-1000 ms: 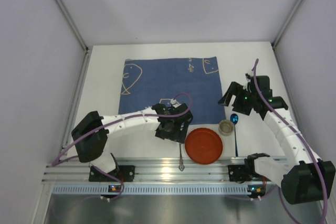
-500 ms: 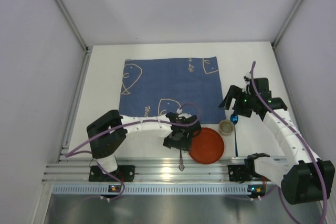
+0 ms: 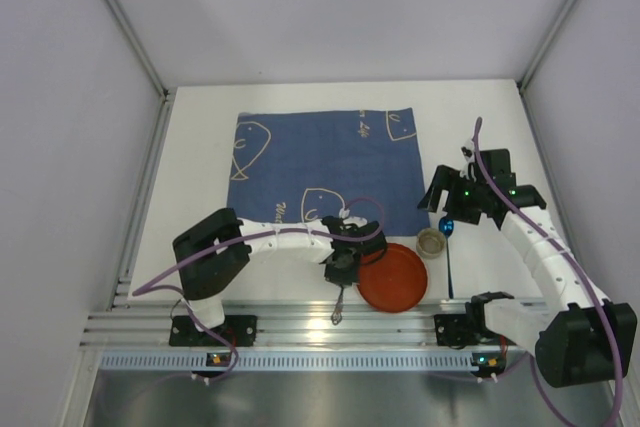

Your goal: Set the dinner table for one person

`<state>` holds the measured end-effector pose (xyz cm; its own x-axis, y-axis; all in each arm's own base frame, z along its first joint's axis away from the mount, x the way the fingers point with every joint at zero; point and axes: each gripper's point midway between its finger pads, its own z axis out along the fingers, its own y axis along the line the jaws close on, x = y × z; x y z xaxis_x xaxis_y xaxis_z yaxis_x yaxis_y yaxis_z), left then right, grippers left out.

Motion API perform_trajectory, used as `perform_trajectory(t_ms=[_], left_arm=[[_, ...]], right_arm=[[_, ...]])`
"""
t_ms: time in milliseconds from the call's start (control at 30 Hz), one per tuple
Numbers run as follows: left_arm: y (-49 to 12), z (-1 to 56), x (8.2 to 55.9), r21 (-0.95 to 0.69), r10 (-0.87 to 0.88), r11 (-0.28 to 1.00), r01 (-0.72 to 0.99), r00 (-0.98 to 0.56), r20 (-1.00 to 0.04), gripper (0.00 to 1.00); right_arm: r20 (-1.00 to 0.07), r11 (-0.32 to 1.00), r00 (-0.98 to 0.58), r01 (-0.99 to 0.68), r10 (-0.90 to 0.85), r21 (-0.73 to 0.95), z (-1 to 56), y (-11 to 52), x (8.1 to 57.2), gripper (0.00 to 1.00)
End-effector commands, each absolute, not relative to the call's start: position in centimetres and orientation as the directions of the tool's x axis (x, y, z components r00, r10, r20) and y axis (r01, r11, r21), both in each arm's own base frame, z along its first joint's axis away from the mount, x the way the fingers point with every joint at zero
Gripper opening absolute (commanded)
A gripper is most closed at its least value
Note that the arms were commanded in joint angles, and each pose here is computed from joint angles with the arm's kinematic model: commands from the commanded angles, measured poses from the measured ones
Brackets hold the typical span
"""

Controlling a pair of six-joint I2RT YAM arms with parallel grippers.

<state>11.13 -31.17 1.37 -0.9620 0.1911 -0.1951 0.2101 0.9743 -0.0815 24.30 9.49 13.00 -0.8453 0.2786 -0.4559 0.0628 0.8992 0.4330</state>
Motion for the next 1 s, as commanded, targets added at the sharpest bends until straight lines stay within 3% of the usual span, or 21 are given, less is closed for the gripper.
perform_trajectory(t_ms=[0, 200, 500, 667, 967], left_arm=[[-30.3, 0.7, 11.5, -0.025, 0.204, 0.977, 0.213, -0.958, -0.201, 0.01], [-28.2, 7.9, 14.2, 0.05, 0.245, 0.969, 0.243, -0.912, -0.328, 0.0], [-20.1, 15.3, 27.5, 0.044, 0.146, 0.989, 0.144, -0.846, -0.513, 0.0], [-16.4, 14.2, 34.1, 0.037, 0.126, 0.991, 0.126, -0.838, -0.53, 0.0], [-11.3, 9.6, 39.7, -0.021, 0.076, 0.995, 0.097, -0.876, -0.475, 0.0]], right_arm=[[-0.473, 0.906, -0.841, 0.047, 0.263, 0.42, 13.5, 9.4, 24.5, 0.82], [-0.483, 0.868, -0.818, 0.039, 0.312, 0.494, 16.4, 10.6, 25.1, 0.82], [-0.486, 0.862, -0.816, 0.03, 0.313, 0.506, 17.4, 10.7, 23.6, 0.81], [-0.478, 0.85, -0.806, 0.057, 0.349, 0.524, 17.8, 10.8, 23.3, 0.81], [-0.457, 0.85, -0.821, 0.063, 0.342, 0.523, 17.5, 11.1, 23.0, 0.81]])
